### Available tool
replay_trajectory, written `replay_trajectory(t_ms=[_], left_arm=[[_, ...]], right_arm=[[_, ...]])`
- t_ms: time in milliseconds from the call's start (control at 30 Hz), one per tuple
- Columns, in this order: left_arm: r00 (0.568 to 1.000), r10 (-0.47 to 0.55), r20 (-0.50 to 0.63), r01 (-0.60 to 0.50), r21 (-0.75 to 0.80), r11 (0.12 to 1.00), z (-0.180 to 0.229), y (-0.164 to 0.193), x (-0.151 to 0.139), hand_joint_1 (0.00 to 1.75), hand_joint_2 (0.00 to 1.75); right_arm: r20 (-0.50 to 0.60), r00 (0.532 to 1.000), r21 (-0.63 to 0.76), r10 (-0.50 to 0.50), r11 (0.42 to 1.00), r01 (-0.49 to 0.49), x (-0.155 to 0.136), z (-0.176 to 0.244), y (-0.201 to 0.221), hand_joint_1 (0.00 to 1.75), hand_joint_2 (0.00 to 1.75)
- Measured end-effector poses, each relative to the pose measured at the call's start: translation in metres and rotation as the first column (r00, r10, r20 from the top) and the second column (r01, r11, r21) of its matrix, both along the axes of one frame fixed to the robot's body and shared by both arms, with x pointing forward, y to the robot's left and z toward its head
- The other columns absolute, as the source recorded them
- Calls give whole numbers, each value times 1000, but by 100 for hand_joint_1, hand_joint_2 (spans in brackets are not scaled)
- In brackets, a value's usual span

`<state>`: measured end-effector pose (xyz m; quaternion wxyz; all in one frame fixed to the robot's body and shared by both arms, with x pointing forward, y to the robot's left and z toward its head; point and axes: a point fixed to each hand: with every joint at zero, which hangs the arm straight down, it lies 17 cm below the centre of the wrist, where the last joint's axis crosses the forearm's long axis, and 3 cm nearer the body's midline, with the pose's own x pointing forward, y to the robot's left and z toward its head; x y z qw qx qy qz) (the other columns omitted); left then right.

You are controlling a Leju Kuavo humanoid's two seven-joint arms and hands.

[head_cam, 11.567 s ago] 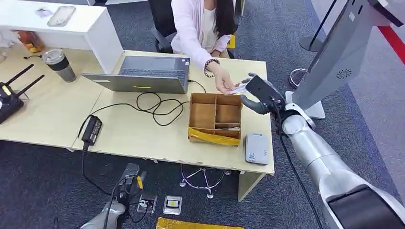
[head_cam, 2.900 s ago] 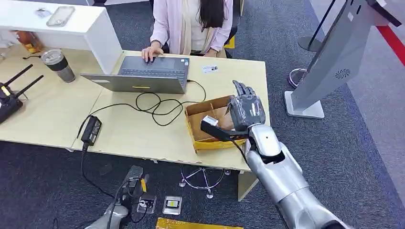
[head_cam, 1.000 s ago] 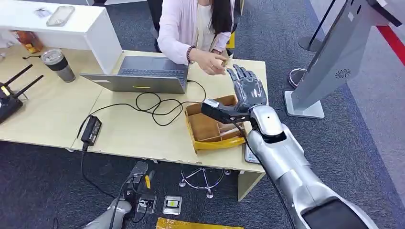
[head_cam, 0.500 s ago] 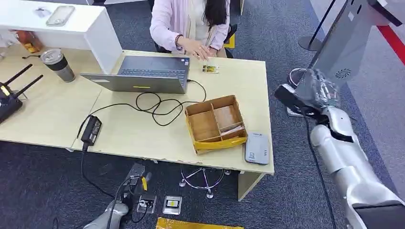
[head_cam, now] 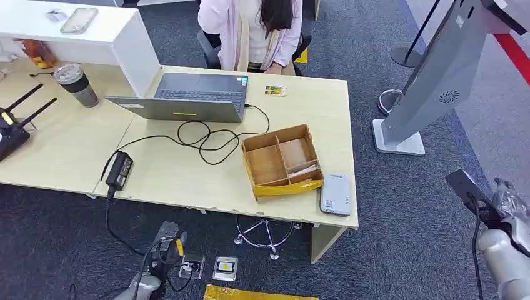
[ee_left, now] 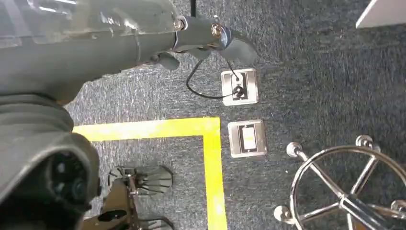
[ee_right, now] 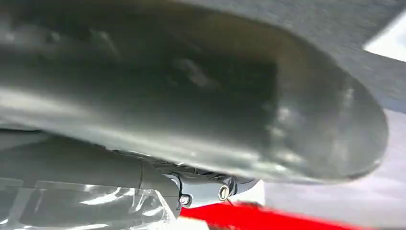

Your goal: Pass the card to the sensor for recognition and then transmit it.

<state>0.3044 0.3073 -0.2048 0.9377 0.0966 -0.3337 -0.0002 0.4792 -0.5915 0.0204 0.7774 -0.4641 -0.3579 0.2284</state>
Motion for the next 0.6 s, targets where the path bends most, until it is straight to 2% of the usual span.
replay_trajectory(t_ms=[200, 300, 467, 600], left_arm=[[994, 103, 42, -103, 6, 995, 2, 17, -3, 0, 0], [983, 176, 57, -177, 8, 984, 1, 29, -9, 0, 0], [971, 221, 96, -222, -1, 975, 3, 39, -13, 0, 0], [965, 227, 131, -228, -11, 974, 7, 40, -8, 0, 0]], right_arm=[[-81, 984, 101, -159, 981, 167, -93, -75, -29, 0, 0], [-102, 960, 187, -261, 943, 276, -142, -110, -32, 0, 0], [-175, 883, 280, -436, 837, 469, -229, -165, -24, 0, 0], [-242, 801, 284, -547, 750, 598, -281, -194, -7, 0, 0]])
